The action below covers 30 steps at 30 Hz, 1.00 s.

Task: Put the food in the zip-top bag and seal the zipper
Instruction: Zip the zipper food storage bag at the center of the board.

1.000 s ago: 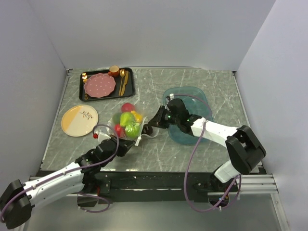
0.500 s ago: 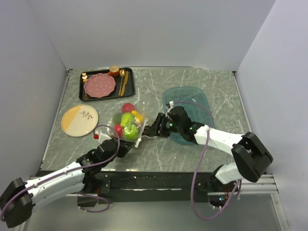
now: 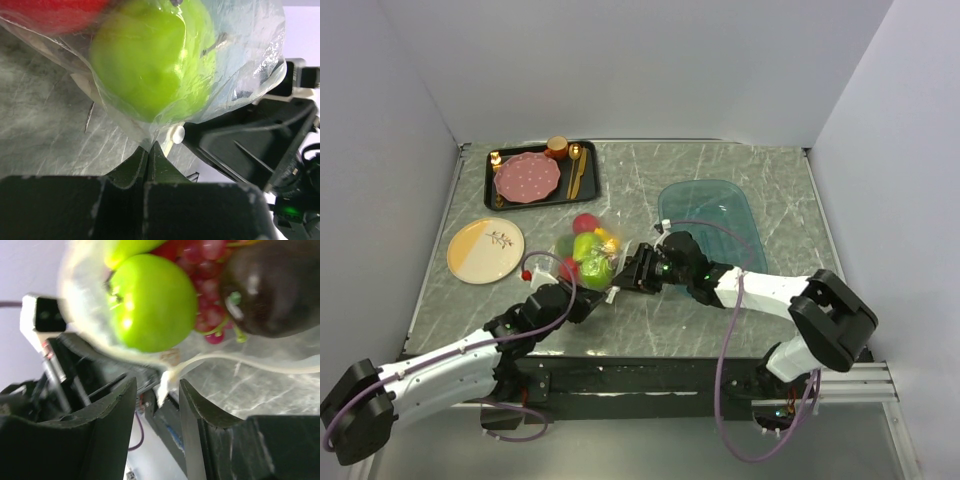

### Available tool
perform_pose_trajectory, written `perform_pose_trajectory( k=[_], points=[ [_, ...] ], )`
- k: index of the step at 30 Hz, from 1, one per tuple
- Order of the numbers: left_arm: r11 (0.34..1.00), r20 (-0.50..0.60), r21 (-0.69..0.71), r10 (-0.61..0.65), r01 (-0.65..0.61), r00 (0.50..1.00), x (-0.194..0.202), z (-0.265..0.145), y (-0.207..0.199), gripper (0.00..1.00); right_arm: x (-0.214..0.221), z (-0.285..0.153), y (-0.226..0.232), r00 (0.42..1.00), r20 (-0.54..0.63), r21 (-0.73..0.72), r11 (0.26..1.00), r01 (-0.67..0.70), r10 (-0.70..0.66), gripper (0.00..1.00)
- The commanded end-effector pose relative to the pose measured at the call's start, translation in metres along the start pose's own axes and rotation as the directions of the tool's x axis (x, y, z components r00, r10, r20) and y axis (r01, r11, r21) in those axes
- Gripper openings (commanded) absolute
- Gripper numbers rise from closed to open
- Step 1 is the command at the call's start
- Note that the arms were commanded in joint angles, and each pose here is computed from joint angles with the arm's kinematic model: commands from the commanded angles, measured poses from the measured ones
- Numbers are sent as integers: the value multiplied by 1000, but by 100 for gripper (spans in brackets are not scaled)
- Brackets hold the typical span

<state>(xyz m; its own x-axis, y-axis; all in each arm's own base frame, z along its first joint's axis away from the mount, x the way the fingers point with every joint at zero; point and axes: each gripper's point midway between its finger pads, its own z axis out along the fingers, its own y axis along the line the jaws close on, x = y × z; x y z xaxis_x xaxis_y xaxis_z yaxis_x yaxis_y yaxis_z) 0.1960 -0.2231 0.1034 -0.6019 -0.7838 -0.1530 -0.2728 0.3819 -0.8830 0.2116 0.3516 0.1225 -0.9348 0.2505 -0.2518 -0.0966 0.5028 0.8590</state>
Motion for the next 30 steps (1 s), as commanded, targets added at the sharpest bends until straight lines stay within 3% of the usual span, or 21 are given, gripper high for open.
perform_pose_trajectory(
  k=[1, 10, 17, 21, 24, 30],
  points=[
    [995, -17, 102, -5, 7, 1000, 1, -3, -35, 1, -10, 10, 5, 999, 50, 1, 1000, 2, -2, 46],
    [993, -17, 120, -3, 5, 1000, 1, -4, -40, 1, -6, 12, -6, 999, 47, 17, 1000, -11, 10, 34],
    [992, -19, 129, -10, 12, 1000, 2, -4, -42, 1, -4, 13, -9, 999, 41, 24, 1000, -18, 17, 34],
    [992, -22, 125, -5, 8, 1000, 2, -3, -41, 1, -5, 12, -8, 999, 49, 18, 1000, -20, 19, 26],
    [992, -21, 125, -8, 10, 1000, 2, -3, -41, 1, -6, 13, -10, 999, 43, 33, 999, -15, 14, 10],
    [993, -17, 116, -22, 24, 1000, 1, -4, -34, 1, -4, 10, -8, 999, 39, 20, 1000, -15, 14, 0]
  ],
)
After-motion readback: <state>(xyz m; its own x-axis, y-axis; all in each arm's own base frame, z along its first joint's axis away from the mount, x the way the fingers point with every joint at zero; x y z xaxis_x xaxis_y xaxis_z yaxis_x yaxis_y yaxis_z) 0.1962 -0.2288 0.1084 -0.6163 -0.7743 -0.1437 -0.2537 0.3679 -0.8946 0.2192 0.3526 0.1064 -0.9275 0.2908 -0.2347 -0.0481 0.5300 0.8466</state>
